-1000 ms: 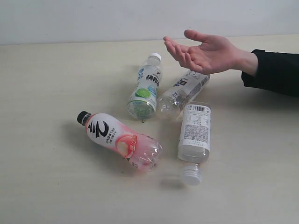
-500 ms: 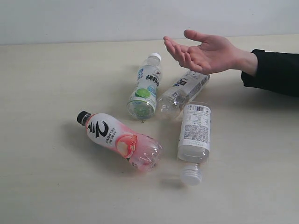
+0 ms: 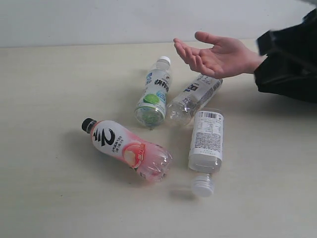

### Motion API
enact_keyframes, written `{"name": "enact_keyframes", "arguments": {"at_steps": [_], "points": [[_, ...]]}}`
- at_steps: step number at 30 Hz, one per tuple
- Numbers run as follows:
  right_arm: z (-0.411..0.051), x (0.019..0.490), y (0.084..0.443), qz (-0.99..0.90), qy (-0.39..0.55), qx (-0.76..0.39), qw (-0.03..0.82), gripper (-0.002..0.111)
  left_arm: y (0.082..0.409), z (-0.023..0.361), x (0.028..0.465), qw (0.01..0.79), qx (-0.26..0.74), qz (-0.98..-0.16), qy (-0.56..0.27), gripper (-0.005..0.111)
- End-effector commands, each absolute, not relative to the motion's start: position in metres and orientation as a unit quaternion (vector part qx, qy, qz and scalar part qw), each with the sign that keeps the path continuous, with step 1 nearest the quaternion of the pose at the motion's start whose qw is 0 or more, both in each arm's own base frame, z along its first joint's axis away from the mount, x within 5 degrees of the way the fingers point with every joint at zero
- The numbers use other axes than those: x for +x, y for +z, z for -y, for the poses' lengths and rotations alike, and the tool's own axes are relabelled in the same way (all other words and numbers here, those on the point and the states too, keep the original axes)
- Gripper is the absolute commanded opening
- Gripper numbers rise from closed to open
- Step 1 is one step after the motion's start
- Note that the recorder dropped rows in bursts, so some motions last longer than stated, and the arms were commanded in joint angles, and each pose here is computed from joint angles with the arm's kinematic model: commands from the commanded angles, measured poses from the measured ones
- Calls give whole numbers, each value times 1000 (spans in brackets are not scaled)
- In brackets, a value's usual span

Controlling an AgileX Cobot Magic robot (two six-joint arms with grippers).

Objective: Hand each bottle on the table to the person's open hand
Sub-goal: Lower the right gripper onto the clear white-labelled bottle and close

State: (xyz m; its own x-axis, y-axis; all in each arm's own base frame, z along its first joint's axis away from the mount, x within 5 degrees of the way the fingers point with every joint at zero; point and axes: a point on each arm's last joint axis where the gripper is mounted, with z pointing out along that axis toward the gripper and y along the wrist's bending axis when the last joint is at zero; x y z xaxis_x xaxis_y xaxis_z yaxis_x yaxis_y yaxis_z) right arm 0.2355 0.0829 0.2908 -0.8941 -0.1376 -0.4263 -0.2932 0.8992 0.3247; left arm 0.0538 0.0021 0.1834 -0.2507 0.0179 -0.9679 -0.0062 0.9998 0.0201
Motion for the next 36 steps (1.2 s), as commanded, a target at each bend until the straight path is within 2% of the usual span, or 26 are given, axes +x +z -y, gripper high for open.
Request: {"name": "enact_keyframes", "arguments": {"at_steps": [1, 4, 7, 9, 16, 24, 36], "points": [[-110, 239, 267, -970, 151, -139, 131, 25, 183, -2, 54, 616, 4, -788, 10, 3], [-115, 245, 261, -983, 97, -105, 117, 41, 183, -2, 54, 616, 4, -788, 10, 3], [-119, 246, 259, -988, 86, -64, 113, 62, 183, -2, 54, 616, 4, -788, 10, 3], [-123, 247, 258, -988, 89, -49, 113, 69, 183, -2, 54, 616, 4, -788, 10, 3], [-144, 251, 239, -991, 90, -1, 96, 69, 183, -2, 54, 616, 4, -788, 10, 3], [-158, 269, 194, -995, 67, 4, 71, 73, 183, -2, 54, 616, 4, -788, 10, 3], [-159, 282, 179, -993, 55, 18, 104, 75, 183, -2, 54, 616, 4, -788, 10, 3]]}}
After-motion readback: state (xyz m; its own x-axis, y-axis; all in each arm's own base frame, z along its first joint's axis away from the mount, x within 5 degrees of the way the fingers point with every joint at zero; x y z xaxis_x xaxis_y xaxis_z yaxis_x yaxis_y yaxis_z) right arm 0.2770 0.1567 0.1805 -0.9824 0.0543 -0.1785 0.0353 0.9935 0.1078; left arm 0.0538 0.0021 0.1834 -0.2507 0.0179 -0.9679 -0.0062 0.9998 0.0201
